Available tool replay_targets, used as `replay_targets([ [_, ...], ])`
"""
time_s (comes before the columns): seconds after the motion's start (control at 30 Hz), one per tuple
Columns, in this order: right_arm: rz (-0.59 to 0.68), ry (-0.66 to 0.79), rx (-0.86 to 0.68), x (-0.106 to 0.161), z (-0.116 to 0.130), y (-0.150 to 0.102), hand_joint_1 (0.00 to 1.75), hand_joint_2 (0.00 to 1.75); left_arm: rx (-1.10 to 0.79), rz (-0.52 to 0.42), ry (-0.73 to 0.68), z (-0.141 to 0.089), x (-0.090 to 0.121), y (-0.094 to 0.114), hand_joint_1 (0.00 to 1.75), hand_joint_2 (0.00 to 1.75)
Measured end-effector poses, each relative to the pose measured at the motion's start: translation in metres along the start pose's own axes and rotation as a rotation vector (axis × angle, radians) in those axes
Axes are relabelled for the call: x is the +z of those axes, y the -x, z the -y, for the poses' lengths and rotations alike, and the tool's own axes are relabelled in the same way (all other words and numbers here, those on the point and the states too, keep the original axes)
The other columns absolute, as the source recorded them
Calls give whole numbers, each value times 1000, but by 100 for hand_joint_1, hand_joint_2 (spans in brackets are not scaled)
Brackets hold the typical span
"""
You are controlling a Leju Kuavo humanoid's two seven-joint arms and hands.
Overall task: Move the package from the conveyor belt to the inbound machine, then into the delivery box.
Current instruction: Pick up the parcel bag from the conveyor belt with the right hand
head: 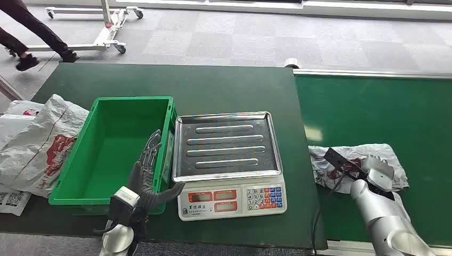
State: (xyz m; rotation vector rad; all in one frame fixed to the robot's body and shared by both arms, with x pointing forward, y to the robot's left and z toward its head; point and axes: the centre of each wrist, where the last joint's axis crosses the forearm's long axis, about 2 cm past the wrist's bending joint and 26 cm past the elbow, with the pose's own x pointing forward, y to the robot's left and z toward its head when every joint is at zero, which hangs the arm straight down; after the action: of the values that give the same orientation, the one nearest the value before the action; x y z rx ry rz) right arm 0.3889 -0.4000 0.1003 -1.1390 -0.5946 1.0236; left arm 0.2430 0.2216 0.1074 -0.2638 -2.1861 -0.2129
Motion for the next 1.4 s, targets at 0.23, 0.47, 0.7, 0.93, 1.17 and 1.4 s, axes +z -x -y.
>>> replay_targets([
  [0.23,408,-135,-103,9,-13,-11,0,175,-1,11,-7,-3,-6,1,0,175],
  [0.47,564,-139,-121,19,-13,-27,0,175,-4,13,-4,-5,-8,2,0,175],
  [0.7,618,-150,-92,22,-12,-36,175,175,-6,15,0,-5,-8,2,0,175],
  [0.93,639,-155,-77,22,-11,-35,175,175,-3,16,5,-5,-8,1,0,175],
  [1.17,640,-146,-82,22,-11,-35,175,175,-4,16,5,-5,-8,1,0,175],
  [1.4,639,-128,-98,23,-14,-34,175,175,-7,16,9,-5,-9,1,0,175],
])
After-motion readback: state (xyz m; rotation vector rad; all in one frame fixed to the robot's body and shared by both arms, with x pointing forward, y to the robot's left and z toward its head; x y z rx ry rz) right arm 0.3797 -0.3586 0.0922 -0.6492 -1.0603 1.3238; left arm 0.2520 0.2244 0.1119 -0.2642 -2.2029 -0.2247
